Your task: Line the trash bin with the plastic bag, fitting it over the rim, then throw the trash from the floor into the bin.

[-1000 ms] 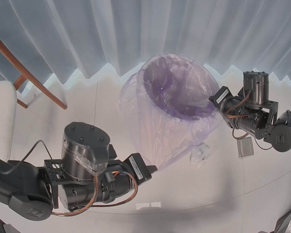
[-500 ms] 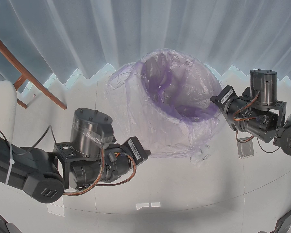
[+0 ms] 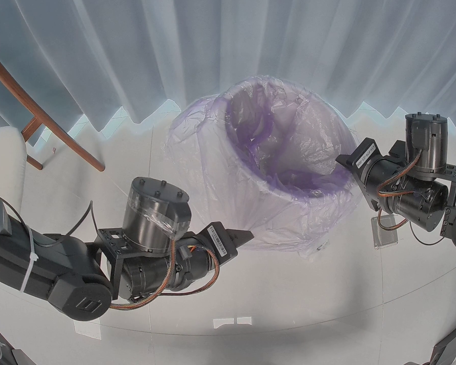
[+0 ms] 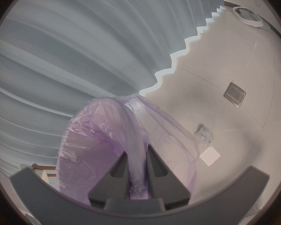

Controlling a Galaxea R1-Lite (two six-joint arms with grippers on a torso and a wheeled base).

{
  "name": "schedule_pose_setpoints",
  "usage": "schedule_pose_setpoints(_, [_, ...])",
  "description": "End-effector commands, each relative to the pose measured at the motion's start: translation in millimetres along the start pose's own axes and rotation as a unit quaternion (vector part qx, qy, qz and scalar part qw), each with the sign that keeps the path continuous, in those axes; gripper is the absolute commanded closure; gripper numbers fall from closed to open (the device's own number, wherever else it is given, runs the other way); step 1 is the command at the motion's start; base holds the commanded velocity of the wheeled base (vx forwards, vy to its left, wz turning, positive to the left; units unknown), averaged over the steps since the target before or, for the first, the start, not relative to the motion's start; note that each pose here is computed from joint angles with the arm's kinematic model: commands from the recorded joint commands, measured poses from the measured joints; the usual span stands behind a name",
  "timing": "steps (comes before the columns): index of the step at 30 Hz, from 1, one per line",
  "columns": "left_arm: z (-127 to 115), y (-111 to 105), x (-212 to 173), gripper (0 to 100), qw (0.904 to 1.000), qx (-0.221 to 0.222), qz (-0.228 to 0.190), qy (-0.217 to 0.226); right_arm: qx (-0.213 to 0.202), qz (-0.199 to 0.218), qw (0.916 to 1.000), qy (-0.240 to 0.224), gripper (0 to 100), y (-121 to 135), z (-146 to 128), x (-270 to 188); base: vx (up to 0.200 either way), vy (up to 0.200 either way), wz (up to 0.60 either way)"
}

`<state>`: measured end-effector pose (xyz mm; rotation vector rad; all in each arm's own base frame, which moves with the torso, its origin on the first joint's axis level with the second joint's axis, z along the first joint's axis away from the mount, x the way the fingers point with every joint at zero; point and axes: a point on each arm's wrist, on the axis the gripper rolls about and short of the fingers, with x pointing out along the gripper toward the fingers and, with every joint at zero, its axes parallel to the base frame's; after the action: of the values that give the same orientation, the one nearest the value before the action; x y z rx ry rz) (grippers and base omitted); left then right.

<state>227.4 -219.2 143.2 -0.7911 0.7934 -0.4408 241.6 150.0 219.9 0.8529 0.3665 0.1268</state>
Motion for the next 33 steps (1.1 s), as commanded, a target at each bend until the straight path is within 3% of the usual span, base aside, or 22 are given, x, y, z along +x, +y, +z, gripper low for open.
schedule_pose_setpoints(1, [-10, -7, -9, 0, 0.9999, 0.012, -0.010, 0.004, 0.001, -0.001, 1.0000, -0.001, 100, -1, 1, 0, 0.000, 0.000, 0.00])
schedule_pose_setpoints(9, [-19, 17, -57, 0, 0.9984, 0.057, 0.005, -0.002, -0.013, -0.030, 0.9995, 0.000, 100, -12, 1, 17, 0.000, 0.000, 0.00])
schedule_pose_setpoints(14, [1, 51, -100, 0, 0.9922, 0.102, 0.035, -0.063, -0.028, -0.065, 0.9975, 0.009, 100, -26, -12, 43, 0.000, 0.000, 0.00])
schedule_pose_setpoints(15, [2, 52, -101, 0, 0.9919, 0.102, 0.036, -0.066, -0.028, -0.066, 0.9974, 0.009, 100, -26, -12, 44, 0.000, 0.000, 0.00])
schedule_pose_setpoints(19, [21, 68, -138, 0, 0.9843, 0.081, 0.050, -0.149, -0.027, -0.072, 0.9970, -0.002, 100, -26, -19, 68, 0.000, 0.000, 0.00])
schedule_pose_setpoints(26, [38, 73, -173, 0, 0.9665, 0.059, 0.051, -0.244, -0.018, -0.080, 0.9966, 0.001, 100, -26, -36, 96, 0.000, 0.000, 0.00])
schedule_pose_setpoints(33, [49, 81, -189, 0, 0.9577, 0.037, 0.052, -0.281, -0.015, -0.104, 0.9942, 0.025, 100, -39, -63, 107, 0.000, 0.000, 0.00])
